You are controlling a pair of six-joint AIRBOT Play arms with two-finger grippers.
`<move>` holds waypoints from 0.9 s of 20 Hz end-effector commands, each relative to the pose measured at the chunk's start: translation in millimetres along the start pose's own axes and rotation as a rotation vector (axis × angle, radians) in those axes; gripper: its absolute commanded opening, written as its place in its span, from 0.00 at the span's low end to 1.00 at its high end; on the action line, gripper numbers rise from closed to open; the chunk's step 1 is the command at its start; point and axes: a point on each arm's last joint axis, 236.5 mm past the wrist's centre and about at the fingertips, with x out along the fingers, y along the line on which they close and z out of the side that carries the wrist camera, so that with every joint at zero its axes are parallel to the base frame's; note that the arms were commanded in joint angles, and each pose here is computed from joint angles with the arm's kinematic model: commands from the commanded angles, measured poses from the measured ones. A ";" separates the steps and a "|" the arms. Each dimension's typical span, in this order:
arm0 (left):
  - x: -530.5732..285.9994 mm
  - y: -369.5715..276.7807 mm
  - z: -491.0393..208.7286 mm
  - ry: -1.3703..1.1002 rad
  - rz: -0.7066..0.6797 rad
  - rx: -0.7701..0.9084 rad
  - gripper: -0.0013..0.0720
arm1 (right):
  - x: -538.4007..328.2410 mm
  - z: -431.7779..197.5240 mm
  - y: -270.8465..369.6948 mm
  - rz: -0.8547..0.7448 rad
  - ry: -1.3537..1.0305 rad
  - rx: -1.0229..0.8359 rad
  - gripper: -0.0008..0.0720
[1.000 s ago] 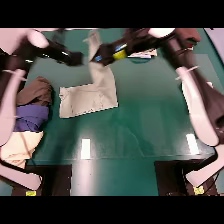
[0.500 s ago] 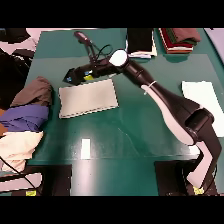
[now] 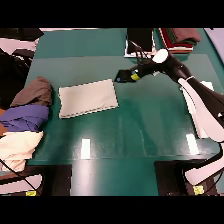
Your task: Fold the shirts.
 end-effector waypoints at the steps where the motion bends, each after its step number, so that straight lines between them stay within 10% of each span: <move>1: 3.1 -17.0 -0.3 0.000 -0.029 0.022 0.05 | 16.5 -27.8 -41.2 0.042 0.059 0.210 0.81; 10: 10.7 -16.2 -7.7 0.025 -0.031 0.018 0.05 | 116.5 -43.6 4.0 0.216 0.133 0.281 0.81; 12: 10.7 -16.9 -8.3 0.028 -0.034 0.017 0.05 | 126.8 -28.2 18.5 0.232 0.111 0.228 0.64; 15: 10.7 -17.1 -8.3 0.028 -0.034 0.017 0.05 | 133.4 -9.1 27.4 0.196 0.073 0.105 0.04; 18: 12.0 -26.3 -8.3 0.027 -0.047 0.029 0.05 | 104.8 19.9 18.8 0.093 0.016 0.016 0.04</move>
